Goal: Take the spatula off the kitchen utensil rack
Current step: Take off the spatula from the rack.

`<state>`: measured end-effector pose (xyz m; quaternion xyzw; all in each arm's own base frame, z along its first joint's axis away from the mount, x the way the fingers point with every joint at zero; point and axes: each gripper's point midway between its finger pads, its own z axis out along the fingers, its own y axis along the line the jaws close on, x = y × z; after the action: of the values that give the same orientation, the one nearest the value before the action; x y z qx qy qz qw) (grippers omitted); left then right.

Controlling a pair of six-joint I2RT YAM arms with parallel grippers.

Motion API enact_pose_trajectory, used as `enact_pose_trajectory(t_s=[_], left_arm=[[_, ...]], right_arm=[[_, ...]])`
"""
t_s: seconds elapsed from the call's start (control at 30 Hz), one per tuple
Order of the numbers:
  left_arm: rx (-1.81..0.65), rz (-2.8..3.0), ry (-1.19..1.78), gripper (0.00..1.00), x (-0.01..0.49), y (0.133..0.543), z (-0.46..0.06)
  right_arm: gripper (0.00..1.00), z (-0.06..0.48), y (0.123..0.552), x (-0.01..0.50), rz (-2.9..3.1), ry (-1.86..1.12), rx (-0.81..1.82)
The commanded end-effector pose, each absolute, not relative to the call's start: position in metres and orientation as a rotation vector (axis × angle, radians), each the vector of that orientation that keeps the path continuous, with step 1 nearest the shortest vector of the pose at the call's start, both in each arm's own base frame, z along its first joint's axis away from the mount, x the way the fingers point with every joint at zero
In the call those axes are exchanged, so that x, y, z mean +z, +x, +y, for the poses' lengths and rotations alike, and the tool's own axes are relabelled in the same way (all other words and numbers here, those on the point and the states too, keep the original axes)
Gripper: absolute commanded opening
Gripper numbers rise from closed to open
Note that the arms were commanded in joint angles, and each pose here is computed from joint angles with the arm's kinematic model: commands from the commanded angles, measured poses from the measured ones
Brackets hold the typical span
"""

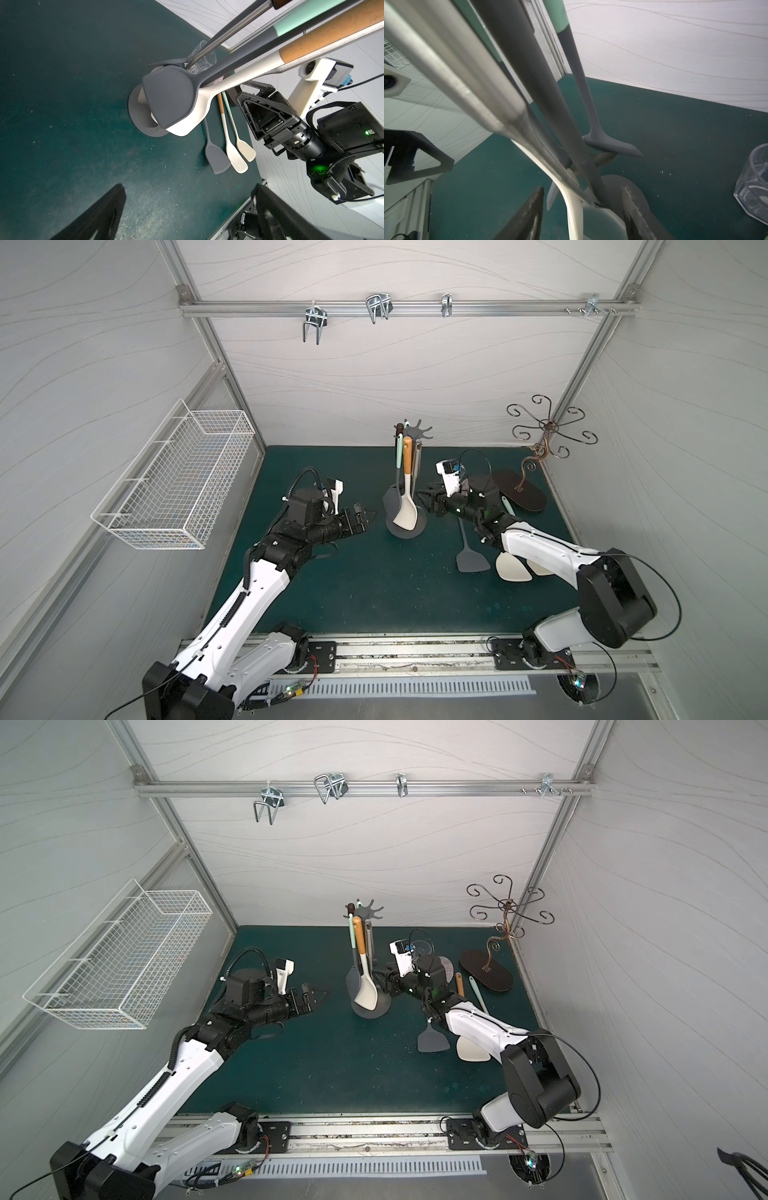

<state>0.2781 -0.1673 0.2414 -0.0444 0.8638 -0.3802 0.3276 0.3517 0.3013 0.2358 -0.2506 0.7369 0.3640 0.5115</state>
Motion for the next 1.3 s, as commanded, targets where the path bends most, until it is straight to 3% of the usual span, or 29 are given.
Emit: enact_pose_trajectory(t_s=[0.0, 0.37, 0.7, 0.97, 1.27], left_arm=[[-1.032, 2.181, -0.098, 1.0, 0.267, 0.285, -0.17], [-1.043, 2.199, -0.099, 1.0, 0.26, 0.285, -0.172], [-1.039, 2.204, -0.102, 1.0, 0.258, 0.282, -0.171], [-1.042, 2.207, -0.101, 1.0, 0.257, 0.282, -0.171], [-1.045, 2.205, -0.096, 1.0, 0.258, 0.28, -0.171]], right_arm=[[0.6, 0.308, 0.357, 0.253, 1.692, -0.609, 0.861], [0.59, 0.312, 0.361, 0.248, 1.693, -0.601, 0.827], [0.5, 0.314, 0.37, 0.242, 1.713, -0.571, 0.774], [0.5, 0.319, 0.369, 0.244, 1.701, -0.566, 0.727], [0.37, 0.326, 0.361, 0.244, 1.692, -0.585, 0.686]])
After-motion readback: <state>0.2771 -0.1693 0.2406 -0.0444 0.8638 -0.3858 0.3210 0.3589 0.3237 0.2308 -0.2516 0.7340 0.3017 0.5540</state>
